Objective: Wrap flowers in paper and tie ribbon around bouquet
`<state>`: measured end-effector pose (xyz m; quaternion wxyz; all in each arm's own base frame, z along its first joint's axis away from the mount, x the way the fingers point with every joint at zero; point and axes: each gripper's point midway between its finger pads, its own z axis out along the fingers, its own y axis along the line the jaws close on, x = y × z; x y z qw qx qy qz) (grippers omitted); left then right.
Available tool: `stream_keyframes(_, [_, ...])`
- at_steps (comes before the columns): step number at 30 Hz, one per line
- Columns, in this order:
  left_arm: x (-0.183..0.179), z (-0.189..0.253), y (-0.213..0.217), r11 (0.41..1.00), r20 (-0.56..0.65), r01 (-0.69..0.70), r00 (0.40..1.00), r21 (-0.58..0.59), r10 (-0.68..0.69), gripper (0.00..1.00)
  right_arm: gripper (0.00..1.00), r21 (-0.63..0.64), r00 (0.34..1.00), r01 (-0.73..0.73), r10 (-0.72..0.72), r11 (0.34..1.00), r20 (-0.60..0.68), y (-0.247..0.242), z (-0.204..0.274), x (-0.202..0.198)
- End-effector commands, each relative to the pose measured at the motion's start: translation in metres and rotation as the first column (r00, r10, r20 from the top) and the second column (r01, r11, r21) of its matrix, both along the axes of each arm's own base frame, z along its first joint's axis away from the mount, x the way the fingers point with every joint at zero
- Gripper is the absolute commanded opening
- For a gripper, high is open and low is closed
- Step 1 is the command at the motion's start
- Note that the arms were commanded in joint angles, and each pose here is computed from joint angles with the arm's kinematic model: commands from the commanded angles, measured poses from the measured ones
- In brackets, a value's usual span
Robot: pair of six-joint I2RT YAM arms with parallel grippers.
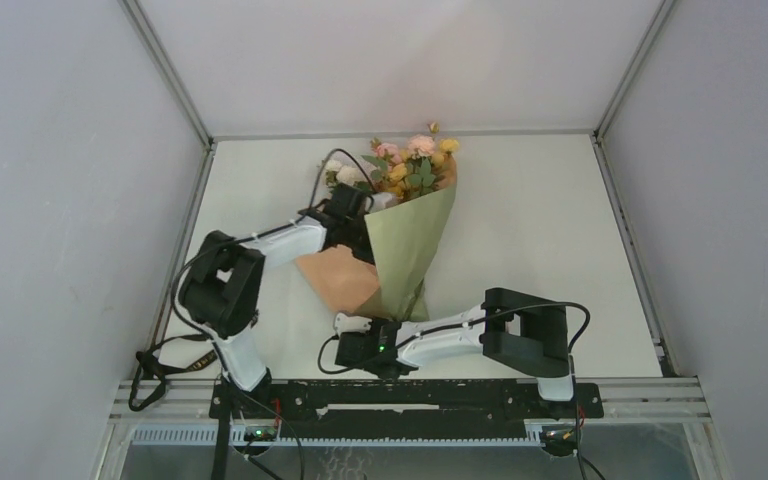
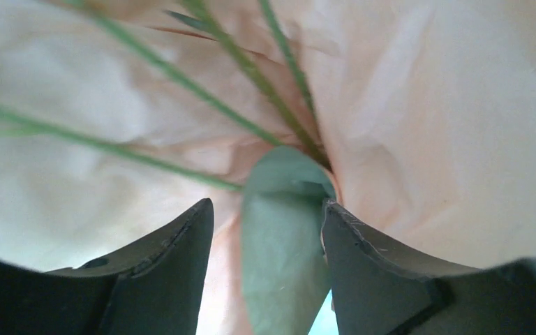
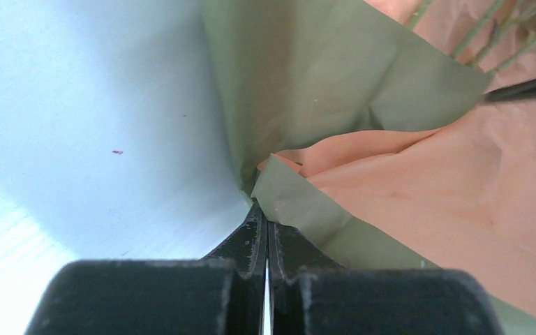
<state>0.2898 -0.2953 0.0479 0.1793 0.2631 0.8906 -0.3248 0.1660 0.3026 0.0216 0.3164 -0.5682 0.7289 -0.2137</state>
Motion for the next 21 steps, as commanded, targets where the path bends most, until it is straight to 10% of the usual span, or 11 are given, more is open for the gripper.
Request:
stream_keyframes(1, [0.047,0.095,0.031,0.988,0.161,-0.073,0.982,-0.137,0.095,0.65,0.0,0.035,0.989,-0.069,0.073,0.997,-0.131,0.015,-0.014,-0.012])
stream_keyframes(12, [0.034,0.172,0.108,0.829,-0.053,-0.32,0.941,-0.459,0.334,0.83,0.0,0.039,0.987,-0.076,0.081,0.996,-0.142,0.017,-0.016,-0.009])
stream_keyframes(21, [-0.019,0.156,0.052,0.799,-0.126,-0.223,0.975,-0.559,0.184,1.0,0.0,0.05,0.985,-0.089,0.096,0.995,-0.14,0.021,-0.013,-0.008])
